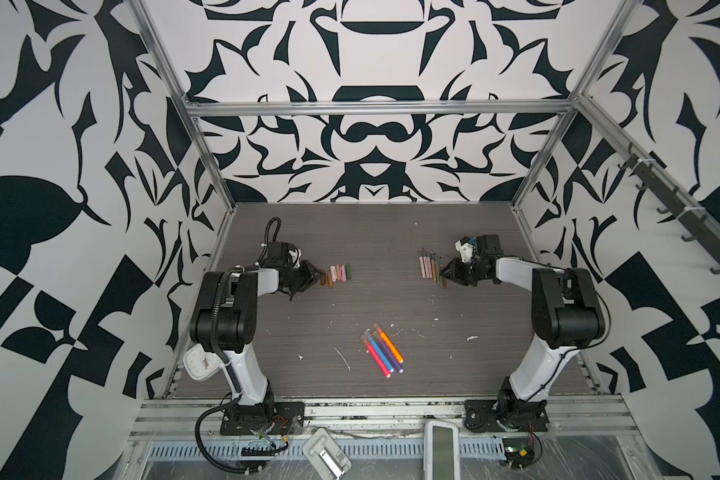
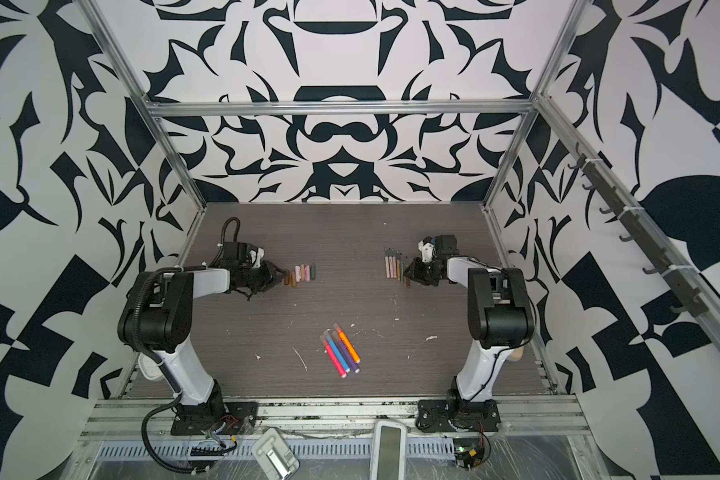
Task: Open the pen caps
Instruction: 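Lower the brown pen beside the uncapped pens and open the right gripper, then move the right gripper back to the felt markers while the left approaches, then grasp the orange felt marker with the right gripper, then lift the orange marker toward the left gripper while the left reaches toward it, then close the left gripper on the cap of the orange marker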
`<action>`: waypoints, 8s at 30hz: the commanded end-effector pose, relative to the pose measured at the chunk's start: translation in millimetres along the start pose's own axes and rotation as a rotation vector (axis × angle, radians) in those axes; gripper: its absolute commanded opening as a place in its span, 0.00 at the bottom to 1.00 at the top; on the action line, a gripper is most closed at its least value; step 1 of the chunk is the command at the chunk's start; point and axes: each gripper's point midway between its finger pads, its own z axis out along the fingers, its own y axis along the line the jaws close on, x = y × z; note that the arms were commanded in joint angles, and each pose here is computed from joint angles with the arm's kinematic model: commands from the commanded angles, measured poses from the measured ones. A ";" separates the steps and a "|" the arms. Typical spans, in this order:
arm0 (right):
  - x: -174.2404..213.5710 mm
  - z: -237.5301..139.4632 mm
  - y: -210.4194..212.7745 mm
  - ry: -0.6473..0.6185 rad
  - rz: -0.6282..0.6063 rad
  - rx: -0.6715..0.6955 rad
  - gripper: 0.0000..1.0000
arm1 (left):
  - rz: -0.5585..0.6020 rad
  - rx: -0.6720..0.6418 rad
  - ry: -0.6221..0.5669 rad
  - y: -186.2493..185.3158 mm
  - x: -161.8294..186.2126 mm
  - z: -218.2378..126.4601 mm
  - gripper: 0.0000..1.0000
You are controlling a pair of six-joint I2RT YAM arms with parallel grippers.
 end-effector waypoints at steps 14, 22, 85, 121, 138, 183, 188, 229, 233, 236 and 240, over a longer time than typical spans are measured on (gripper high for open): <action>-4.5 -1.0 -2.0 -0.007 0.018 0.017 0.28 | -0.034 -0.020 0.022 9.0 3.6 4.6 0.35; -3.4 7.4 -0.1 0.016 0.040 -0.018 0.28 | -0.034 -0.019 0.025 8.8 4.0 5.3 0.35; 247.0 -94.0 135.4 -0.030 -0.223 -0.191 0.31 | -0.094 0.102 -0.138 27.2 13.4 -38.0 0.36; 244.4 -63.1 155.3 -0.068 -0.497 0.013 0.34 | 0.511 -0.126 -0.459 -103.3 123.2 -103.4 0.39; 265.7 -12.7 155.5 0.137 -0.541 0.223 0.31 | 0.608 0.040 -0.316 -140.9 146.9 -92.6 0.45; 195.5 -58.9 169.1 0.185 -0.272 -0.054 0.07 | 0.295 0.223 0.043 -165.1 205.8 -107.4 0.61; 207.5 -67.3 180.1 0.176 -0.230 -0.178 0.05 | 0.298 0.269 0.073 -174.3 209.3 -91.1 0.60; 192.6 -104.7 227.5 0.148 -0.274 -0.331 0.04 | 0.369 0.289 0.249 -224.1 210.3 -21.8 0.36; 192.8 -103.8 226.9 0.157 -0.274 -0.323 0.05 | 0.368 0.298 0.247 -229.1 204.2 -24.7 0.14; 191.1 -103.5 228.2 0.155 -0.281 -0.320 0.15 | 0.370 0.306 0.249 -233.4 201.9 -27.4 0.00; 183.2 -106.4 230.3 0.121 -0.278 -0.307 0.39 | 0.351 0.285 0.263 -234.7 200.8 -28.8 0.00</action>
